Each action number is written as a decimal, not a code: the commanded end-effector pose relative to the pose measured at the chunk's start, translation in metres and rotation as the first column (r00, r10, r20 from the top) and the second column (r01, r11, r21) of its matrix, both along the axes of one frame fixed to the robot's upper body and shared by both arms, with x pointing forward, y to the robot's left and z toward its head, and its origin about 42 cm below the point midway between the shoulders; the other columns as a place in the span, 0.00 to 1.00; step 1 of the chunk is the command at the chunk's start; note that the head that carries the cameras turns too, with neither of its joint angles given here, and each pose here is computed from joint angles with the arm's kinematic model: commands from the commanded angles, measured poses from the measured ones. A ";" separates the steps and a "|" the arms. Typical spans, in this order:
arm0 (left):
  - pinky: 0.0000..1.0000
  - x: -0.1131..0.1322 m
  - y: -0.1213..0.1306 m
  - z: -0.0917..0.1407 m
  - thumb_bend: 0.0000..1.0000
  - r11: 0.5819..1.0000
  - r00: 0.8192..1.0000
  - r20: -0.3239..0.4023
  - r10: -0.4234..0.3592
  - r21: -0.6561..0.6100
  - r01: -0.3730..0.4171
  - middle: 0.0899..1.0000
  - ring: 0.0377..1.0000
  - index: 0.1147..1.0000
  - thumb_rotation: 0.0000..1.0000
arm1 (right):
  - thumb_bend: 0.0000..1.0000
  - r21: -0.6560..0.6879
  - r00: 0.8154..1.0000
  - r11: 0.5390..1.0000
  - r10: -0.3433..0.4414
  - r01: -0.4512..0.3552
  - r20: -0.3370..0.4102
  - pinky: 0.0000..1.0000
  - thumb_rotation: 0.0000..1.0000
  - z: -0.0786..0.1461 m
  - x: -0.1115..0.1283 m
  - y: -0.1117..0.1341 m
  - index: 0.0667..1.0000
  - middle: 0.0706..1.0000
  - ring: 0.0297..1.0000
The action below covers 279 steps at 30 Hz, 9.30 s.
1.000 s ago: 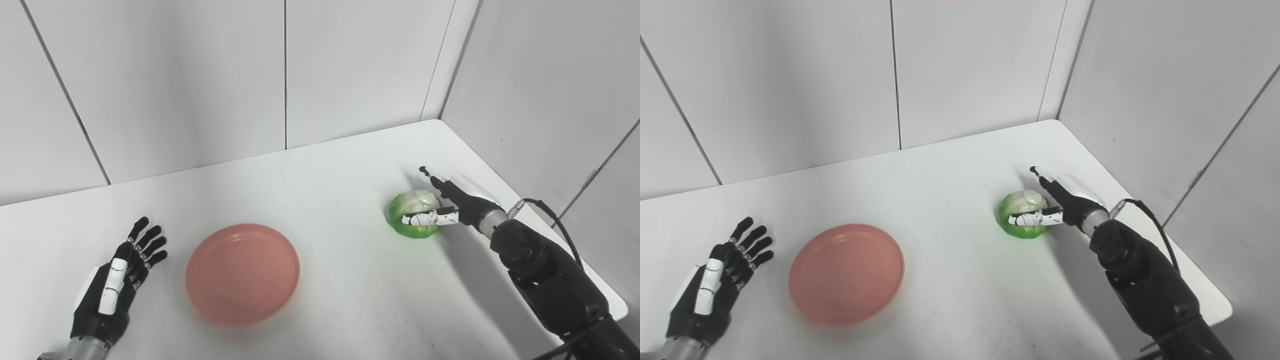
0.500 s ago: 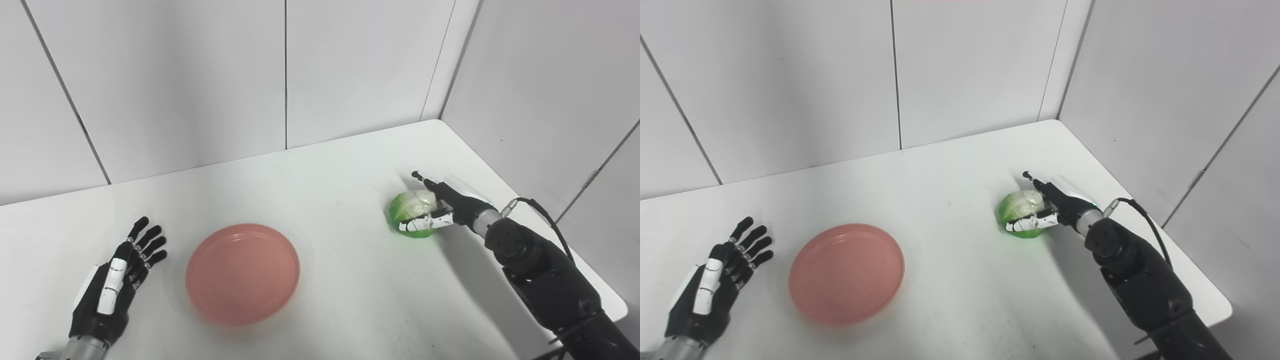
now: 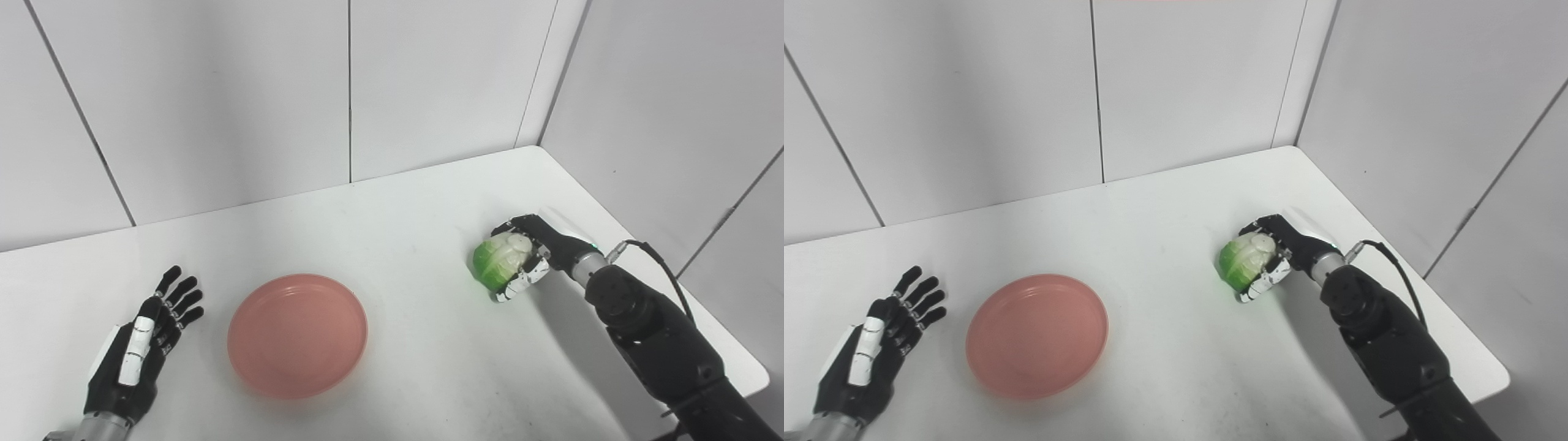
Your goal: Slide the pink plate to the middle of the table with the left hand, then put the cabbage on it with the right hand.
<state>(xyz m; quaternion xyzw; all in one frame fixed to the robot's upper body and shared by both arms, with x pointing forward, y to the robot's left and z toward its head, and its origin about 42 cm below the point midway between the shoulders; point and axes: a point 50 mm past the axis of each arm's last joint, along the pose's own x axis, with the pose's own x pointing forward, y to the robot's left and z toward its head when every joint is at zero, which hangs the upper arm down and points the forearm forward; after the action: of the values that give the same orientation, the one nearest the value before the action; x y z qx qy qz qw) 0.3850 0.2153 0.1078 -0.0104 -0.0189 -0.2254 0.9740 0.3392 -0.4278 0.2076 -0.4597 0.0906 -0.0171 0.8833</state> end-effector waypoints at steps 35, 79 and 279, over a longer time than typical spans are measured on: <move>0.96 -0.015 -0.010 -0.013 0.81 0.996 0.992 -0.117 0.057 0.078 -0.048 0.94 0.94 0.94 0.94 | 0.53 -0.042 0.942 0.967 0.253 -0.250 0.218 0.46 0.00 0.084 0.009 0.062 0.48 0.42 0.44; 0.91 -0.015 -0.086 0.004 0.67 0.995 0.995 -0.091 0.050 0.088 -0.042 0.94 0.92 0.94 1.00 | 0.53 0.045 0.724 0.730 0.665 -0.682 0.187 0.44 0.00 0.061 0.064 0.256 0.46 0.43 0.45; 0.93 -0.027 -0.082 -0.017 0.70 0.938 0.969 0.158 0.192 0.260 -0.228 0.97 0.96 0.99 1.00 | 0.37 0.678 0.955 0.676 0.155 -0.289 0.253 0.95 1.00 -0.076 0.025 0.181 0.97 0.97 0.96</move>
<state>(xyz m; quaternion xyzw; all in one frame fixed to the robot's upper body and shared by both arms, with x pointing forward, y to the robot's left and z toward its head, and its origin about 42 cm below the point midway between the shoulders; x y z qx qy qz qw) 0.3606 0.1290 0.1024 0.1328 -0.0713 -0.1265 0.9804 0.3637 -0.2526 0.1325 -0.0888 -0.0407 0.0716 0.9926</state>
